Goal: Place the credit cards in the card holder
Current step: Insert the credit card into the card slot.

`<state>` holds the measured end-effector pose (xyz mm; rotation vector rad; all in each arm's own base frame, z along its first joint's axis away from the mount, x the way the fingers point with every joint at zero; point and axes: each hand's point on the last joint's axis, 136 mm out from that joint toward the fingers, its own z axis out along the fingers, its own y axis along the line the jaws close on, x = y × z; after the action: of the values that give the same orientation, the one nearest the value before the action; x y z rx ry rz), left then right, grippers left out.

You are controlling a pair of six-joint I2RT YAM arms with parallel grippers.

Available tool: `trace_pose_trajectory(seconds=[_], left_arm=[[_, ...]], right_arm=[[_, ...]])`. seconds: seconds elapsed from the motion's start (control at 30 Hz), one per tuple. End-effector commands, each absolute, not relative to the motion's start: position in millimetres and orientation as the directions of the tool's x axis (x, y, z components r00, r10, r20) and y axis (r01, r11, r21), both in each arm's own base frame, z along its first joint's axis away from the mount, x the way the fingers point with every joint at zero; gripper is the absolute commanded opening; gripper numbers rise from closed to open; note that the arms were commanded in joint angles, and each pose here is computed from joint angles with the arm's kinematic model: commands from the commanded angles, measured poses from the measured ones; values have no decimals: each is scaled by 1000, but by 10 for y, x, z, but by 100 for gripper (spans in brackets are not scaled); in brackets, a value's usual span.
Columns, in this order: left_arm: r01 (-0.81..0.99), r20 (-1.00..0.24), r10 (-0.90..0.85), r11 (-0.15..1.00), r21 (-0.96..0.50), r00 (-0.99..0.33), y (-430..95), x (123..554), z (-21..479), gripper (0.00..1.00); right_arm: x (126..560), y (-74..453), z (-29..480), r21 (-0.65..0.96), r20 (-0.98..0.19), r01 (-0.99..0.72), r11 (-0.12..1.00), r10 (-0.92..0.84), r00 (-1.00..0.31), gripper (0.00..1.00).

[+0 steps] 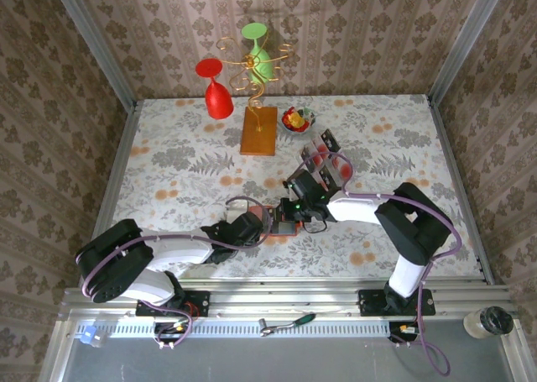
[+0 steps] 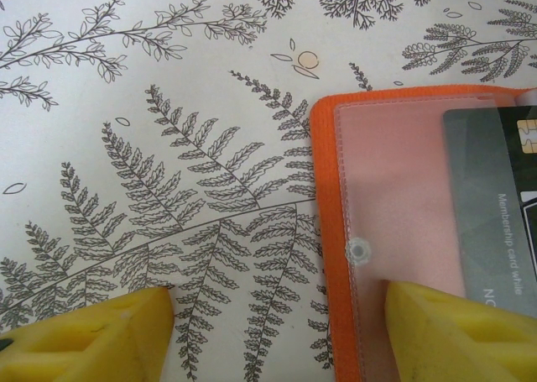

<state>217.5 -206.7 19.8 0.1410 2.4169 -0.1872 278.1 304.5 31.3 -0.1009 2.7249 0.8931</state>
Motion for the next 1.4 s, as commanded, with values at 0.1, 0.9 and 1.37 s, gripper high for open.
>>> trace_pose_trajectory(seconds=[0.1,0.9,1.37], left_arm=[[148,-645,64,986,-77,-762,-1989,2110,140,69],[95,-621,6,989,-111,-784,-1724,2155,100,70],[101,-612,11,988,-113,-791,-1751,2153,39,70]], right_arm=[[2721,3153,255,568,-247,-161,807,-19,-969,6],[2714,3266,214,550,-223,-171,818,-54,-973,6],[2707,3381,333,551,-234,-207,809,-88,-968,5]])
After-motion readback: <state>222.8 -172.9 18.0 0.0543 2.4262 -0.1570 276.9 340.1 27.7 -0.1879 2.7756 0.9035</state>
